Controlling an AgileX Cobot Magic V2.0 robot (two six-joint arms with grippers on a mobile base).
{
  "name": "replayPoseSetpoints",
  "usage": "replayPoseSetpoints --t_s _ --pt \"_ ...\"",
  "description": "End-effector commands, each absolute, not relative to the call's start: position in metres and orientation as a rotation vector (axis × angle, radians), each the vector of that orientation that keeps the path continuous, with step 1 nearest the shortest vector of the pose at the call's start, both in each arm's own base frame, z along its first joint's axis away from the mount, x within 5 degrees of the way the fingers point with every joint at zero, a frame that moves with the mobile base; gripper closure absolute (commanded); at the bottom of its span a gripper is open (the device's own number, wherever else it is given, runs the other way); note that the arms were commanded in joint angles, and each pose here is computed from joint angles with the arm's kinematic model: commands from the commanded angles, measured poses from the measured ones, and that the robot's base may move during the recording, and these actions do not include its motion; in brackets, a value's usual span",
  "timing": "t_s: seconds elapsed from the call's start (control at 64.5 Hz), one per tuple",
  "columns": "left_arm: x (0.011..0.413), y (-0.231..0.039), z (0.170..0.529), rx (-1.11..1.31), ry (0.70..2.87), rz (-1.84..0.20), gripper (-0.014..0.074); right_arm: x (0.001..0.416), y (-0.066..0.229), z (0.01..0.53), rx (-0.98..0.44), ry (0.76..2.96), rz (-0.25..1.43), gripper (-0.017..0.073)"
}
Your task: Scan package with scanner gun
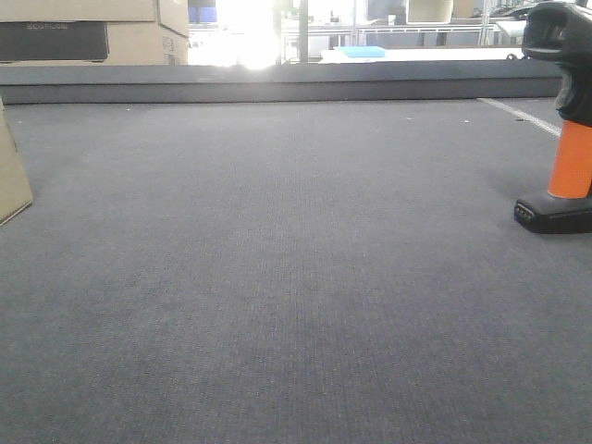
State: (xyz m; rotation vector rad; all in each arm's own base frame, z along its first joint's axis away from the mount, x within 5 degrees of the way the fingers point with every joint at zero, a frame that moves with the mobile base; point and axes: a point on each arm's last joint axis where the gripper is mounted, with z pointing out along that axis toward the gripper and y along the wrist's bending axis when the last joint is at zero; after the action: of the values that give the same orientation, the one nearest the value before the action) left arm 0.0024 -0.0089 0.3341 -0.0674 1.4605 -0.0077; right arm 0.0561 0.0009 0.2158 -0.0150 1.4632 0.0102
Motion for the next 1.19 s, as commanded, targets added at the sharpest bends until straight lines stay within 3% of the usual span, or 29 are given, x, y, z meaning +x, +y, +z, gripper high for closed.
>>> replayPoseSetpoints --t_s 0.0,1.178 --pt "0.0011 -0.0088 0.3362 -0.073 1.431 -0.008 0.0705 0.0556 0.0004 0.2177 -0.01 1.434 0.004 0.0728" --pt "0.0022 -0.0074 0.3342 -0.066 1.439 0.022 0.0705 0.056 0.0003 0.2146 -0.008 1.468 0.001 0.0728"
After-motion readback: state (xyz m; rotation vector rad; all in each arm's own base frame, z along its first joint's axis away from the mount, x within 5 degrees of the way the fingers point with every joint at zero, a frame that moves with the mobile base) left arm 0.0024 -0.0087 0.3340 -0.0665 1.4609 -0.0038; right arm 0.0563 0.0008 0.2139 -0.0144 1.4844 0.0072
